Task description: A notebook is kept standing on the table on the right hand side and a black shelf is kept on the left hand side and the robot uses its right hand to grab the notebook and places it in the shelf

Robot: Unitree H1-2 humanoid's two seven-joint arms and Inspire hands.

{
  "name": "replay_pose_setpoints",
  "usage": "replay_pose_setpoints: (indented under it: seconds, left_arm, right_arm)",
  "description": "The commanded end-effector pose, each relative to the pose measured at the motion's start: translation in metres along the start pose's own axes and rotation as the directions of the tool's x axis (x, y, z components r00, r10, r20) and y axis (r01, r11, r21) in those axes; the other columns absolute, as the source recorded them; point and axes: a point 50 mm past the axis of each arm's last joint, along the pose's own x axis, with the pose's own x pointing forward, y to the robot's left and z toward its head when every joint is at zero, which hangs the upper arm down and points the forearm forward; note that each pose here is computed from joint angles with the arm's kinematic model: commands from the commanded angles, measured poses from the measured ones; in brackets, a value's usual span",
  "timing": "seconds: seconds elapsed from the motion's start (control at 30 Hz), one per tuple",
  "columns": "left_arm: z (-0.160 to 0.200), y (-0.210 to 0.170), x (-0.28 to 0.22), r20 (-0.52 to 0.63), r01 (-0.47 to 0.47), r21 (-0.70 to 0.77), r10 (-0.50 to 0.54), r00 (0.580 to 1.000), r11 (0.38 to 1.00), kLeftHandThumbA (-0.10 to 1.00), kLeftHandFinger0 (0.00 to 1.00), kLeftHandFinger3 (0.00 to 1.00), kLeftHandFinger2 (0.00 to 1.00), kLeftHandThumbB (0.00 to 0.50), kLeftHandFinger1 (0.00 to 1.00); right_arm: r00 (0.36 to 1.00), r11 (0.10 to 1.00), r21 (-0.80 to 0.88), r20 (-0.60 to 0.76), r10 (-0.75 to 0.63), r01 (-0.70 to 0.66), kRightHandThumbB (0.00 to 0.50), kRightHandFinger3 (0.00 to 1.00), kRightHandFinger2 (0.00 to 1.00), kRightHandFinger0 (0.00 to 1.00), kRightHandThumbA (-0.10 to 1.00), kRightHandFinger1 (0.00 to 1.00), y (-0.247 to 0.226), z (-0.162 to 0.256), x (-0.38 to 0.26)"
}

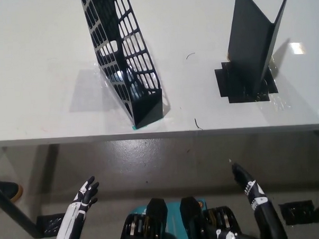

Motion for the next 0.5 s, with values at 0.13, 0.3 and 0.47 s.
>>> replay_pose_setpoints:
  seconds: [0.13, 0.3, 0.47]
  left_arm:
    - [0.006, 0.001, 0.001, 0.059, 0.006, 0.003, -0.006, 0.998, 1.0, 1.0, 1.0, 1.0, 1.0, 0.053, 1.0]
    - [0.005, 0.001, -0.001, 0.053, 0.001, 0.005, -0.001, 0.999, 1.0, 1.0, 1.0, 1.0, 1.0, 0.062, 1.0]
    - [0.006, 0.001, -0.001, 0.057, 0.002, 0.011, -0.002, 0.998, 1.0, 1.0, 1.0, 1.0, 1.0, 0.068, 1.0]
  right_arm:
    - [0.941, 0.974, -0.114, 0.301, -0.156, 0.197, 0.27, 1.0, 1.0, 1.0, 1.0, 1.0, -0.029, 0.049, 0.038]
    - [0.905, 0.942, -0.111, 0.334, -0.263, 0.315, 0.318, 1.0, 1.0, 1.0, 1.0, 1.0, -0.06, 0.05, 0.074]
    - [0.88, 0.913, -0.116, 0.336, -0.335, 0.392, 0.334, 1.0, 1.0, 1.0, 1.0, 1.0, -0.084, 0.052, 0.102]
